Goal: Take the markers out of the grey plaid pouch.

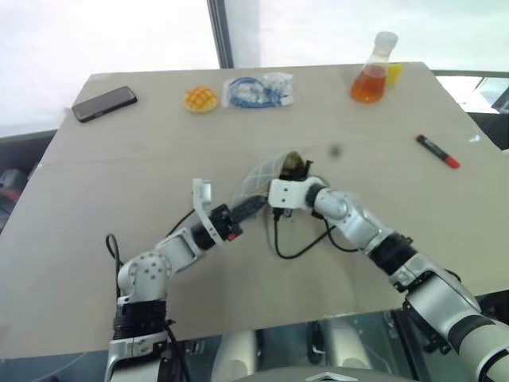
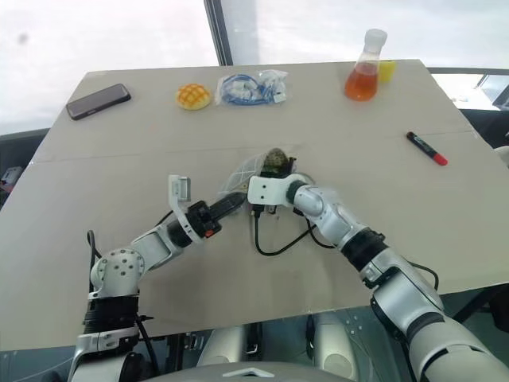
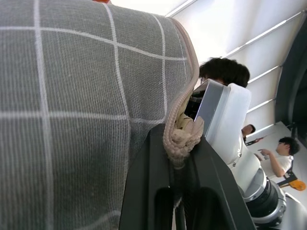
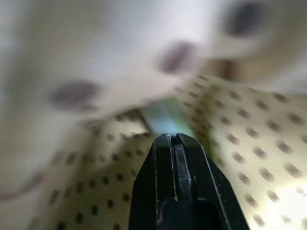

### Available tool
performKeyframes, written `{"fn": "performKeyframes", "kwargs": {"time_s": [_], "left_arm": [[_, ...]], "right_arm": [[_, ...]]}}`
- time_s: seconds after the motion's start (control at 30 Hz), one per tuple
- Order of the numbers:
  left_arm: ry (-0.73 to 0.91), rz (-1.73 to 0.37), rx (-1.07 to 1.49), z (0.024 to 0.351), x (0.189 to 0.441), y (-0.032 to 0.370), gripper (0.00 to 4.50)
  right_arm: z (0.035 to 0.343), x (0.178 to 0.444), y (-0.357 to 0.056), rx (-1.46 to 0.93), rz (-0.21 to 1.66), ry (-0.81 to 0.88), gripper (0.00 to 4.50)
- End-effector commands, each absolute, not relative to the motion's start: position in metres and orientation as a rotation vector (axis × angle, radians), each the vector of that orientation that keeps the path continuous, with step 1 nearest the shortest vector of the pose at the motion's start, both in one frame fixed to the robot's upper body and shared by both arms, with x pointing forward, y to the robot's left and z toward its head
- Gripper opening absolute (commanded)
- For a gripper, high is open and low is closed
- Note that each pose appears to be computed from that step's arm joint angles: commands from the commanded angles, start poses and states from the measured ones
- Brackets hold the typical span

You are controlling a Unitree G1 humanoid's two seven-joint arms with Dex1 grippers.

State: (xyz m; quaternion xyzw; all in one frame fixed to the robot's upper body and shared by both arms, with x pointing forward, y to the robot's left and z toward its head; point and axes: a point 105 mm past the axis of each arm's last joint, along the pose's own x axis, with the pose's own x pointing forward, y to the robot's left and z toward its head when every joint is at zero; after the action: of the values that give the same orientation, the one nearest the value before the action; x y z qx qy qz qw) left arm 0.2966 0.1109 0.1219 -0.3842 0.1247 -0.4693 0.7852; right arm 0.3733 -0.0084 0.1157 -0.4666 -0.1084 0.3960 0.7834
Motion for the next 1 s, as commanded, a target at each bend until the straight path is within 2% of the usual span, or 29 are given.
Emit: {"fn": "performKeyframes", "kwargs": {"time_s": [0.03,0.23,0.37,0.4,0.43,0.5,0.57,0.63,0.77,1.0], "left_arm": [[0.211,-1.046,-0.826,0.137,0.301,0.115,0.00],[0.213,-1.058,-0.898,0.144,0.308,0.123,0.00],[0.248,-1.129,-0.962,0.150,0.303,0.116,0.00],[0.258,-1.151,-0.976,0.152,0.301,0.113,0.00],[0.272,-1.181,-0.993,0.154,0.298,0.109,0.00],[0.303,-1.237,-1.026,0.157,0.292,0.102,0.00],[0.333,-1.285,-1.036,0.158,0.286,0.096,0.00],[0.352,-1.308,-1.037,0.157,0.285,0.092,0.00],[0.372,-1.319,-1.071,0.154,0.284,0.090,0.00],[0.423,-1.350,-1.195,0.149,0.280,0.080,0.00]], "right_arm": [[0.146,0.360,-0.031,-0.897,0.861,-0.239,0.03],[0.181,0.334,-0.064,-0.827,0.865,-0.172,0.03],[0.188,0.325,-0.069,-0.849,0.884,-0.123,0.03],[0.189,0.324,-0.068,-0.850,0.884,-0.117,0.55],[0.192,0.324,-0.069,-0.853,0.881,-0.113,0.81],[0.198,0.322,-0.072,-0.855,0.872,-0.097,1.84],[0.205,0.315,-0.079,-0.839,0.880,-0.051,2.68],[0.211,0.302,-0.092,-0.859,0.913,0.011,2.68],[0.211,0.293,-0.102,-0.949,0.955,0.116,2.68],[0.199,0.276,-0.084,-1.026,1.160,0.199,2.68]]}}
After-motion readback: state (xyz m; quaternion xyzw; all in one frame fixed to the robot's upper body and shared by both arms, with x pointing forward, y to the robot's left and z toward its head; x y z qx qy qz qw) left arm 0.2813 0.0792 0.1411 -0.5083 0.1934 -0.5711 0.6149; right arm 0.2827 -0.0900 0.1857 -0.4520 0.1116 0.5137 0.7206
